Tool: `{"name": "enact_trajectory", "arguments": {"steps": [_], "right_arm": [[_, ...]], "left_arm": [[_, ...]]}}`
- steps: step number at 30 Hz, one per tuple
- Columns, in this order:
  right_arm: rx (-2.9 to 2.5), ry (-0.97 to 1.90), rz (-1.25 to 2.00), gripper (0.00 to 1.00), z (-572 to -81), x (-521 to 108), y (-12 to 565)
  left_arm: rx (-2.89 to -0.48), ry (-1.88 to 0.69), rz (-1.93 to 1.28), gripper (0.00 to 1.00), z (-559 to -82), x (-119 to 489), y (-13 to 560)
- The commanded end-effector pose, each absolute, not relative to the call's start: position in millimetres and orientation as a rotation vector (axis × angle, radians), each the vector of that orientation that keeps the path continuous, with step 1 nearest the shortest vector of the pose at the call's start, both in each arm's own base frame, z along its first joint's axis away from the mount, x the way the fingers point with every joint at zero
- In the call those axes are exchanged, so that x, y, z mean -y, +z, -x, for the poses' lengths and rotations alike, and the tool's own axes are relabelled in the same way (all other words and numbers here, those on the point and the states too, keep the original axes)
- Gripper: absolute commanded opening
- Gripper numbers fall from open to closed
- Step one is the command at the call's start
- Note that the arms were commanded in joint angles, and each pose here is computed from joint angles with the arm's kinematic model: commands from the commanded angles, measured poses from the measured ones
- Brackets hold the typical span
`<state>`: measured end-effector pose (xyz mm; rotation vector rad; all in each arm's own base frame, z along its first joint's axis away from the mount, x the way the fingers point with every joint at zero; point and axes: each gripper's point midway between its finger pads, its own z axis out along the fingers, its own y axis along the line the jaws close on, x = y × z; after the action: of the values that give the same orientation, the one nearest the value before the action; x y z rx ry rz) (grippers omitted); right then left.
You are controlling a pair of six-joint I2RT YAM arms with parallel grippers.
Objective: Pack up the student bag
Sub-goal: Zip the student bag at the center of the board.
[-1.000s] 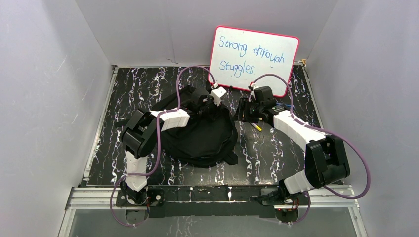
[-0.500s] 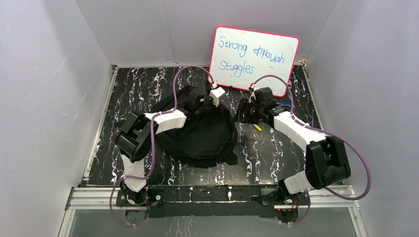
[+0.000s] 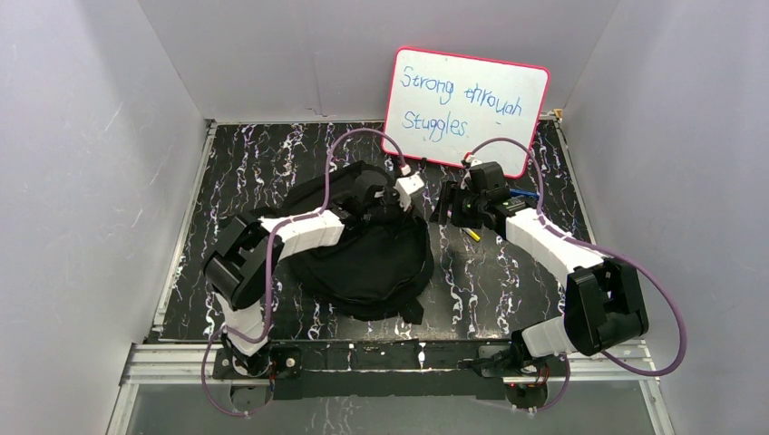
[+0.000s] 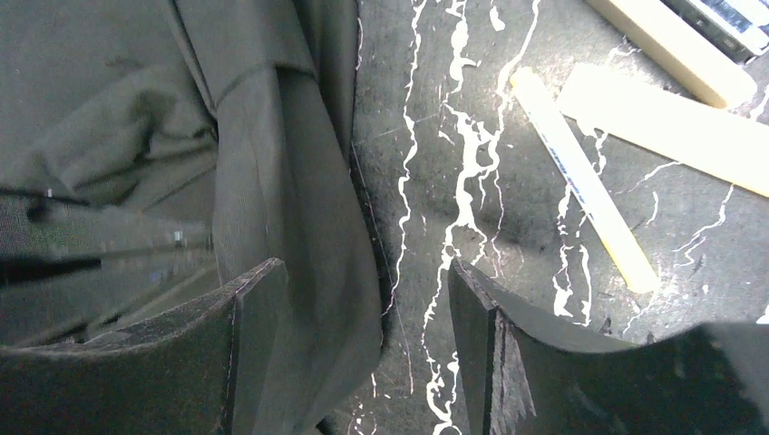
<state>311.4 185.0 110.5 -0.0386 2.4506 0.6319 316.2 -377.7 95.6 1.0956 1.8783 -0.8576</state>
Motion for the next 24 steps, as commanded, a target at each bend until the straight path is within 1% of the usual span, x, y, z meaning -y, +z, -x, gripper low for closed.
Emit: {"name": "enact_trajectory", "arguments": {"steps": [1, 6, 13, 18, 24], "right_arm": [[-2.321, 0.612, 0.034, 0.75, -334, -185, 152], [-2.309, 0.648, -0.029, 0.76, -339, -189, 154], [-2.336, 0.873, -0.027, 0.77, -340, -222, 147], [-2.387, 1.003, -0.016, 0.77, -342, -243, 138], [-2.44, 1.094, 0.031, 0.74, -335, -264, 126]], "left_arm": [[-1.796, -0.854, -1.221, 0.0, -282, 379, 124], [-1.812, -0.802, -1.211, 0.0, -261, 355, 128], [-1.845, -0.73, -1.188, 0.0, -242, 323, 124], [-1.864, -0.72, -1.2, 0.0, -235, 316, 120], [-1.856, -0.724, -1.218, 0.0, -234, 319, 122]]}}
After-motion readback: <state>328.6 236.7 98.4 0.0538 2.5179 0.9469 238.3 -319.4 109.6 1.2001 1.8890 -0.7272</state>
